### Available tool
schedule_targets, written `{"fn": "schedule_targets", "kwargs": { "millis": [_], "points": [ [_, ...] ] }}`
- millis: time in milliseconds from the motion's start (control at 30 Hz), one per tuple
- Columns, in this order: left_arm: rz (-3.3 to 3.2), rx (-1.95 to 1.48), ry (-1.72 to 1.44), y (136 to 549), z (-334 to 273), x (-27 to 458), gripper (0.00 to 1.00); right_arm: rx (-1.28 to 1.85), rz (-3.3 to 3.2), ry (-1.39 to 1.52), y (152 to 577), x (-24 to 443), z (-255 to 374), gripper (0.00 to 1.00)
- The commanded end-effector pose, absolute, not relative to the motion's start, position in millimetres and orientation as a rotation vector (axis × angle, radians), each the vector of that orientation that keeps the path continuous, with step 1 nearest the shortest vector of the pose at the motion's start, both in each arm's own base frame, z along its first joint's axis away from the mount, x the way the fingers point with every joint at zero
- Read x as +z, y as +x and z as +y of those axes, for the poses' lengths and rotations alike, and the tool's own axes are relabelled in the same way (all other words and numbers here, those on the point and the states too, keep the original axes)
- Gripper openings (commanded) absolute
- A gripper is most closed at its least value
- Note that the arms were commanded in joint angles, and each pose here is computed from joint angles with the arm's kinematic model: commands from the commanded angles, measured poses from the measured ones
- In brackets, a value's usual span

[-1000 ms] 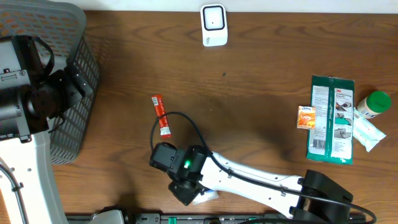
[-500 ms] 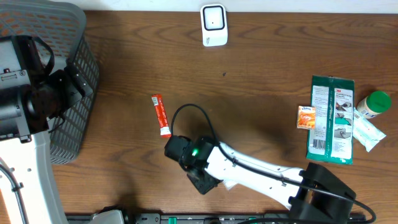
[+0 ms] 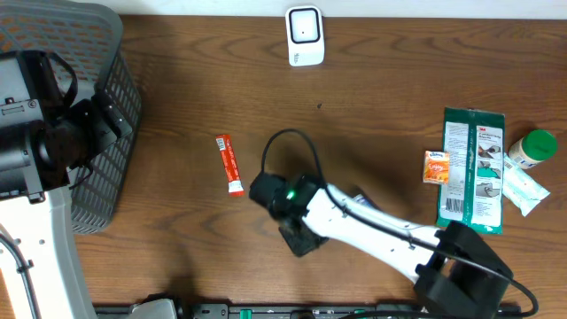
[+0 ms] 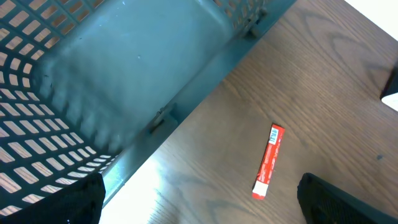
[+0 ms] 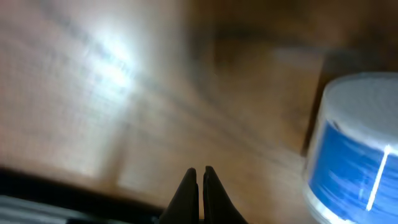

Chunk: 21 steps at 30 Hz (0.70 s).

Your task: Scan the item barcode

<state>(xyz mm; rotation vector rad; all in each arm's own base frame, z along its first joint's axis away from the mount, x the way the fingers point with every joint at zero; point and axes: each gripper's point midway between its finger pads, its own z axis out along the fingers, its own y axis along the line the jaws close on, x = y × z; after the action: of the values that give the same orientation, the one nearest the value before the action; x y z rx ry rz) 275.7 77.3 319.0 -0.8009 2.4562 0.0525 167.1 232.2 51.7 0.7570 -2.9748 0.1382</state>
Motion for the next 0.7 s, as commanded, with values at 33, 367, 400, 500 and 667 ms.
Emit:
{"fn": "schedule_targets", "kwargs": {
  "millis": [33, 367, 400, 500, 667],
  "points": [
    [2.462, 0.06, -0.802, 275, 79, 318, 0.98, 0.159, -3.088, 0.618, 206, 48, 220, 0.01],
    [2.462, 0.06, -0.802, 275, 79, 318, 0.98, 0.086, -3.194, 0.429, 245, 35, 204, 0.01],
    [2.462, 0.06, -0.802, 275, 79, 318, 0.98, 0.092, -3.187, 0.425, 244, 33, 202, 0.01],
    [2.462, 0.06, -0.802, 275, 79, 318, 0.98, 0.154, -3.165, 0.424, 237, 25, 191, 0.01],
    [2.462, 0.06, -0.802, 275, 79, 318, 0.98, 0.402, -3.256, 0.297, 253, 11, 153, 0.01]
  ]
}}
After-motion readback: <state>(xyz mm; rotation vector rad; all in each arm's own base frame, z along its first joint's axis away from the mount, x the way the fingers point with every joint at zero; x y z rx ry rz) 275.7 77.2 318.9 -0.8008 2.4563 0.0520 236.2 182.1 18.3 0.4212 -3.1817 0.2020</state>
